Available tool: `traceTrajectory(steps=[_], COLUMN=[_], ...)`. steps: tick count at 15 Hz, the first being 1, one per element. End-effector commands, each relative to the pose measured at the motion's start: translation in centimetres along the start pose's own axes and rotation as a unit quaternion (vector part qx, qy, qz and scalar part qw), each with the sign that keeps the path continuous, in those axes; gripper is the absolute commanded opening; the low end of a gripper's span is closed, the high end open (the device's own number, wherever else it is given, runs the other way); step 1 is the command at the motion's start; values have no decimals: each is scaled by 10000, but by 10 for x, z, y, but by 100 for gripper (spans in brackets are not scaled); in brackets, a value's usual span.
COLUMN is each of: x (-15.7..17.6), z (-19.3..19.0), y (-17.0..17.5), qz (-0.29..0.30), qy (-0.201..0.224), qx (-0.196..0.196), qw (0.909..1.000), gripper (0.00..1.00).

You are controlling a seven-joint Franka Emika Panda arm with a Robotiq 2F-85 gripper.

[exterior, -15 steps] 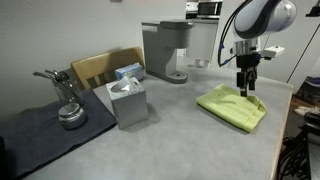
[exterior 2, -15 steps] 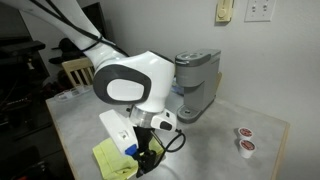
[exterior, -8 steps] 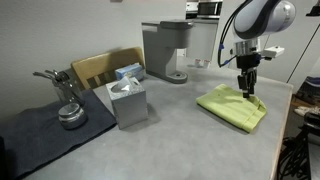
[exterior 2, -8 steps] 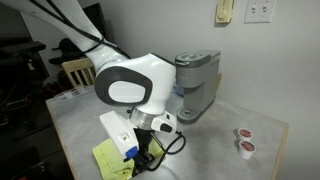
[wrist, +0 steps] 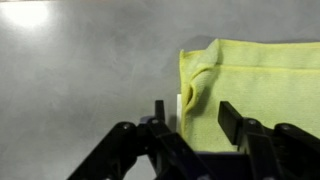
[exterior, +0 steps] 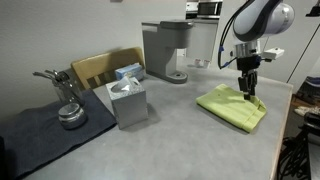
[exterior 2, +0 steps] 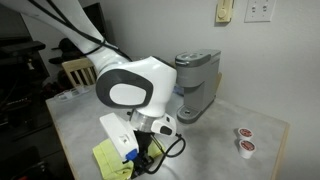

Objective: Unfold the yellow towel once from right to left

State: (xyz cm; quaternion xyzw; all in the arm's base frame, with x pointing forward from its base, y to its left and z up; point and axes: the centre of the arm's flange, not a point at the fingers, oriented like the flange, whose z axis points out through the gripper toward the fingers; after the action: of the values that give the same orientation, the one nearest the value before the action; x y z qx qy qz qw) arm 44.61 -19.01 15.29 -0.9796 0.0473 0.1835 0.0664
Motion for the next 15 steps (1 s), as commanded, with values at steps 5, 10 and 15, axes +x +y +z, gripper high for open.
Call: traceTrajectory(steps=[5, 10, 15], x=[4, 4, 1], z=[4, 5, 0], y=[6, 6, 5], qz=[-91, -102, -121], qy=[-78, -85, -39], qx=[138, 144, 163], qw=[9998, 9998, 9998], gripper=[12, 0, 1])
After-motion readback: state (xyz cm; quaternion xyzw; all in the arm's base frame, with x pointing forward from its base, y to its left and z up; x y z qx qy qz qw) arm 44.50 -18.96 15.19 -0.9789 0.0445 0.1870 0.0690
